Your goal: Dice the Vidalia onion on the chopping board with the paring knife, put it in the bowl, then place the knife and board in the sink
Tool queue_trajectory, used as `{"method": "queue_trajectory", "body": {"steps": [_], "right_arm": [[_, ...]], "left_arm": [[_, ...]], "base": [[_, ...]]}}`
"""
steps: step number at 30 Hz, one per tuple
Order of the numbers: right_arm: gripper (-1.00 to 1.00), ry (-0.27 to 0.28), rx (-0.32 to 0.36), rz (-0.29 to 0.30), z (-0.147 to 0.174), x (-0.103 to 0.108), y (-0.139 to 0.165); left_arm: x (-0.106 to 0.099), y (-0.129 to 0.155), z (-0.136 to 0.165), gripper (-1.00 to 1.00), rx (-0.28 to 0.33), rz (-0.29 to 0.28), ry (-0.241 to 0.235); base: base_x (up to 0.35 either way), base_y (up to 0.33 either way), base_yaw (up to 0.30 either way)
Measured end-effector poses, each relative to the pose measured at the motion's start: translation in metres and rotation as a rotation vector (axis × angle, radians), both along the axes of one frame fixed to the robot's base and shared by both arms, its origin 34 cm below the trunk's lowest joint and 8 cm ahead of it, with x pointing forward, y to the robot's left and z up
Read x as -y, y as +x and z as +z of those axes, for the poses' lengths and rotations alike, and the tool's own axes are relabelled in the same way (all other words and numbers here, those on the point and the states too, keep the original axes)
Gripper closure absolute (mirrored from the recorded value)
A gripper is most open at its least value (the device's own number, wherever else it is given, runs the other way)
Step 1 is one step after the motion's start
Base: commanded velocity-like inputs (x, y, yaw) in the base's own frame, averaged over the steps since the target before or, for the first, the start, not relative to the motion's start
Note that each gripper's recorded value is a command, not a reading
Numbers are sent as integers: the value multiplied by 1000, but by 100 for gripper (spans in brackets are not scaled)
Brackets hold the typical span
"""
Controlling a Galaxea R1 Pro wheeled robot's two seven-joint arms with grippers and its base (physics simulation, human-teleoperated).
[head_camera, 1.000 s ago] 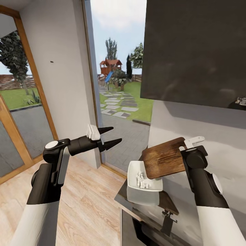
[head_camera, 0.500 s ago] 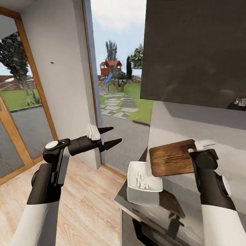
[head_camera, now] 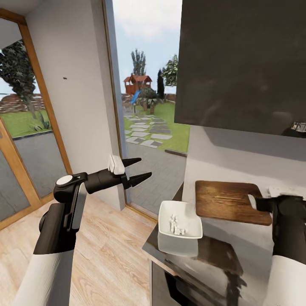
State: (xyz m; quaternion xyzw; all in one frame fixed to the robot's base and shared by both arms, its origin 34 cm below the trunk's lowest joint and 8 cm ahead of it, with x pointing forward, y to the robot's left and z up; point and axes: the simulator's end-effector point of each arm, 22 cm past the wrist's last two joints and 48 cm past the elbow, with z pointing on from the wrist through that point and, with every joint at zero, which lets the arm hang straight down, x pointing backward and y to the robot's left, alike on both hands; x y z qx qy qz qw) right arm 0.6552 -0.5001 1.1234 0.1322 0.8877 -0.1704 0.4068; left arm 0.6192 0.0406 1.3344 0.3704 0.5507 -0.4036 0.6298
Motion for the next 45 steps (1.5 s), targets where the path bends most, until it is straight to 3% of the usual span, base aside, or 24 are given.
{"method": "queue_trajectory", "body": {"steps": [4, 8, 18, 45], "right_arm": [[100, 75, 23, 23, 2, 18, -9], [100, 113, 40, 26, 4, 30, -15], [100, 120, 44, 23, 6, 35, -17], [100, 115, 42, 22, 6, 36, -17]], "left_arm": [[0, 0, 0, -100, -1, -1, 0], [0, 0, 0, -100, -2, 0, -1], [1, 0, 0, -100, -2, -1, -3], [2, 0, 0, -100, -2, -3, -5]], "base": [[0, 0, 0], [0, 0, 0], [0, 0, -62], [-9, 0, -280]]}}
